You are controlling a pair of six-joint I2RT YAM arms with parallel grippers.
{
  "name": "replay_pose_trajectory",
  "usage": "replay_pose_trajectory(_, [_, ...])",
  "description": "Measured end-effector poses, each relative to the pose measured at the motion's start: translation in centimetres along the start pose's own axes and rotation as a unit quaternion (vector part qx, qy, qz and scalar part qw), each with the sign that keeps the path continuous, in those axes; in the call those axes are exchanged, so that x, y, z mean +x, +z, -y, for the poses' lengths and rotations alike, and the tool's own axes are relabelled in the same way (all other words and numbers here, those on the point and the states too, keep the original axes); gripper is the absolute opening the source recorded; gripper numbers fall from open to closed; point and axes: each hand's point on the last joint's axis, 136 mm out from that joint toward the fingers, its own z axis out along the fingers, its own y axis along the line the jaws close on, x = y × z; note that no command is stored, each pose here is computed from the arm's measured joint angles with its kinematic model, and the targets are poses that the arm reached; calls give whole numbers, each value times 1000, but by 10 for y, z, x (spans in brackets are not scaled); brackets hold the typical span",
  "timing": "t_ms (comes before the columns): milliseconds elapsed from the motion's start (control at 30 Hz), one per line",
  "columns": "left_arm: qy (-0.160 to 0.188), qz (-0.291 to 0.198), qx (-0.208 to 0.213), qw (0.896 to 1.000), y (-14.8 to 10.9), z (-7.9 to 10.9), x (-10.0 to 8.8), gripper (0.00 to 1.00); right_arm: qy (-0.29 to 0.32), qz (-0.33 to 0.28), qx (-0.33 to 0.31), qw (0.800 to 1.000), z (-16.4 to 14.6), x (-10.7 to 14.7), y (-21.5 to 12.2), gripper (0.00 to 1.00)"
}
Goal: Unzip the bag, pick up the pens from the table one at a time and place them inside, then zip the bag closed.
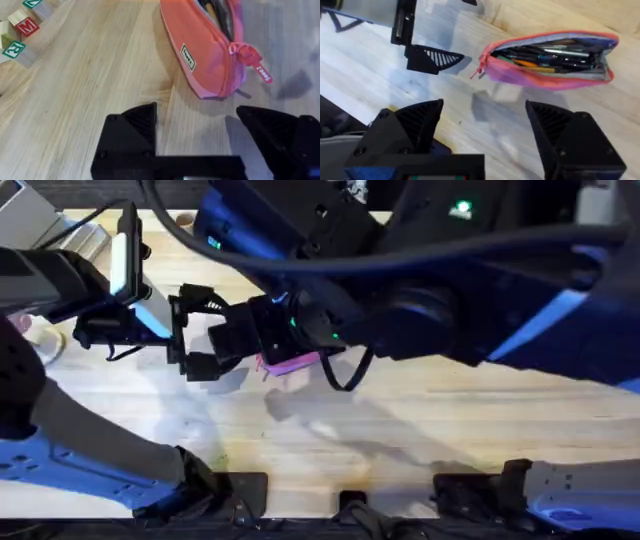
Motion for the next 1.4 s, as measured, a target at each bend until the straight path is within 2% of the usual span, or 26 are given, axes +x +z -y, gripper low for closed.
replay_pose_trajectory(600, [1, -3, 1, 1000, 0, 0, 1, 993, 25, -6, -11, 1000, -4, 1, 1, 998])
replay_pose_trajectory(933, [-1, -3, 2, 1000, 0, 1, 1, 993, 32, -41, -5, 999, -8, 15, 23, 998])
replay_pose_trajectory(1400, [-1, -3, 2, 1000, 0, 1, 1, 993, 133, -57, 19, 989, -13, 24, 70, 997])
